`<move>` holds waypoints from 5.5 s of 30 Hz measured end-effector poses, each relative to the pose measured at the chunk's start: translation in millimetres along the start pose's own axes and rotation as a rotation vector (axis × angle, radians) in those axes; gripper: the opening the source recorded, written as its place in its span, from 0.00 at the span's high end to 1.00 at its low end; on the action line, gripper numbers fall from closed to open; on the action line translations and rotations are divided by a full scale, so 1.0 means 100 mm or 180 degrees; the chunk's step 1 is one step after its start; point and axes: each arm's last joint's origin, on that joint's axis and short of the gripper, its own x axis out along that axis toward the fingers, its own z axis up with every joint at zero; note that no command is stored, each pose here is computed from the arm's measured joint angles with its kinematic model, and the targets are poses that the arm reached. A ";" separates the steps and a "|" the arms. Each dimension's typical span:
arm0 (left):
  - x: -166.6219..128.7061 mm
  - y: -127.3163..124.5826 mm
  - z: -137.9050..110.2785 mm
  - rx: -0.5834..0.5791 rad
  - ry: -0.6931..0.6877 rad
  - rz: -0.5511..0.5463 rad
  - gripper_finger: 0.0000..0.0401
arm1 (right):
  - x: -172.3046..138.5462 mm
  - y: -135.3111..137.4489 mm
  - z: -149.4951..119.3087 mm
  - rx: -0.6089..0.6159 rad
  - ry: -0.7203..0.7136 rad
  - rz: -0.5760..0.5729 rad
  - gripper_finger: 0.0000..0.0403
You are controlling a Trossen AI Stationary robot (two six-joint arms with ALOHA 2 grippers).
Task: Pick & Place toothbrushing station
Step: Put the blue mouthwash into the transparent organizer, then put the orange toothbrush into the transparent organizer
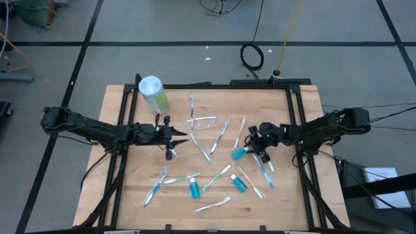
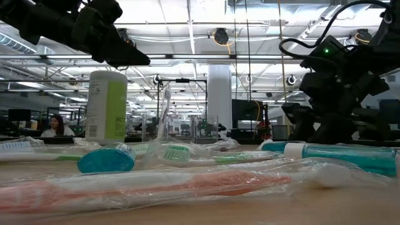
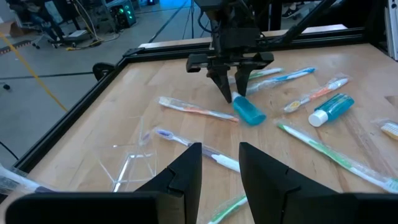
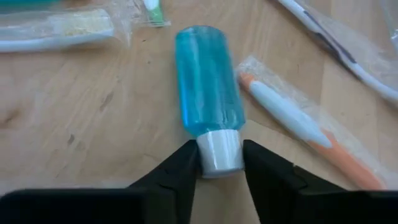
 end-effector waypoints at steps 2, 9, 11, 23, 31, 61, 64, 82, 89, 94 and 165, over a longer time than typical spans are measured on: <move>0.00 0.00 0.00 0.0001 0.0003 0.0000 0.72 | 0.00 -0.02 0.01 -0.0123 0.0011 -0.0106 0.75; 0.00 0.00 0.00 0.0014 0.0003 -0.0001 0.72 | 0.02 -0.13 0.22 -0.0438 -0.0184 -0.0220 0.77; 0.00 0.00 0.00 0.0015 0.0003 -0.0001 0.72 | 0.03 -0.16 0.34 -0.0571 -0.0297 -0.0242 0.74; 0.00 0.00 0.00 0.0193 -0.0002 -0.0001 0.72 | 0.00 -0.66 1.35 -0.2488 0.0641 -0.1226 0.78; 0.00 0.00 0.00 0.0184 -0.0018 0.0001 0.72 | 0.29 -1.10 1.61 -0.3394 0.1177 -0.1402 0.76; 0.00 0.00 0.01 0.0150 -0.0020 -0.0002 0.72 | 0.77 -1.34 1.37 -0.3212 0.1337 -0.1172 0.73; 0.00 0.00 0.01 0.0150 -0.0021 -0.0001 0.72 | 0.77 -1.34 1.37 -0.3134 0.1311 -0.1188 0.71; 0.00 0.00 0.01 0.0150 -0.0020 -0.0002 0.72 | 0.77 -1.35 1.38 -0.2518 0.1154 -0.1339 0.54; 0.00 0.00 0.01 0.0140 -0.0020 -0.0002 0.72 | 0.75 -1.32 1.41 -0.2249 0.1200 -0.1489 0.54; 0.00 0.00 0.01 0.0063 -0.0020 -0.0002 0.72 | 0.62 -1.19 1.52 -0.2253 0.1313 -0.1466 0.57; 0.01 0.05 0.00 0.0067 -0.0006 0.0092 0.72 | 0.09 -0.81 -0.01 0.3953 0.0544 -0.2412 0.70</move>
